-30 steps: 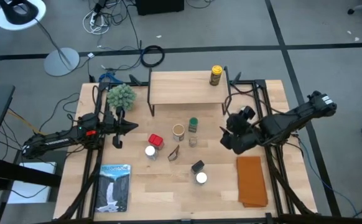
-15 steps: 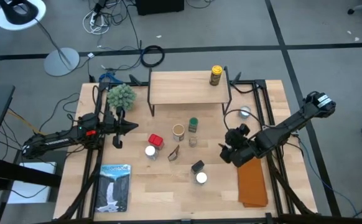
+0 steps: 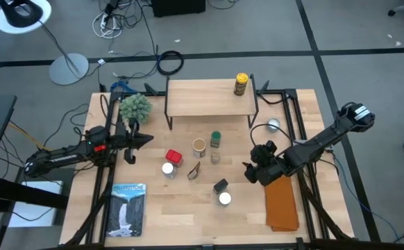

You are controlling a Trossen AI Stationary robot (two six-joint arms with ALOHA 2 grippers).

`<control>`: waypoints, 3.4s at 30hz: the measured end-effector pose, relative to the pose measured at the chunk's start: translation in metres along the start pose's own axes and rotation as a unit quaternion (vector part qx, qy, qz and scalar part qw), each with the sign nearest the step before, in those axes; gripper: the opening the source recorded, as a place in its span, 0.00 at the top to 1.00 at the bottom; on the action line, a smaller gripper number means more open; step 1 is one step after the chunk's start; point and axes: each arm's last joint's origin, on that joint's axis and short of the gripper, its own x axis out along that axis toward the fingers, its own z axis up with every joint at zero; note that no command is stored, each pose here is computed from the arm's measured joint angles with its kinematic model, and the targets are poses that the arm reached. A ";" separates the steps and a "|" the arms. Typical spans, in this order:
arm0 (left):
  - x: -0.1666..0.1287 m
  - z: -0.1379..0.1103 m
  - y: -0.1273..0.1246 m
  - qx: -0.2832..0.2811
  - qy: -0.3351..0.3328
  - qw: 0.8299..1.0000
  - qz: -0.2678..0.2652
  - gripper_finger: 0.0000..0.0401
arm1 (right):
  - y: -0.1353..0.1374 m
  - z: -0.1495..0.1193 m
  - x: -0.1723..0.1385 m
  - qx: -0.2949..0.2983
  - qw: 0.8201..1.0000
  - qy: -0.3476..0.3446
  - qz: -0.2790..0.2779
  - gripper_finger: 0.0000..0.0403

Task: Shelf spices
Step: Put the top white seasoning bottle on the shelf

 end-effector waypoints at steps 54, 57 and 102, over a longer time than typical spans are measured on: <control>0.061 0.072 -0.022 -0.058 -0.067 0.996 -0.007 0.11 | -0.003 0.006 0.005 -0.028 0.999 -0.010 -0.013 0.24; 0.060 0.079 -0.023 -0.051 -0.108 0.993 -0.014 0.11 | -0.003 0.006 0.005 -0.026 1.000 -0.011 -0.013 0.24; 0.142 0.057 -0.078 -0.044 0.553 0.828 0.083 0.14 | -0.002 0.007 0.005 -0.033 0.999 -0.014 -0.009 0.24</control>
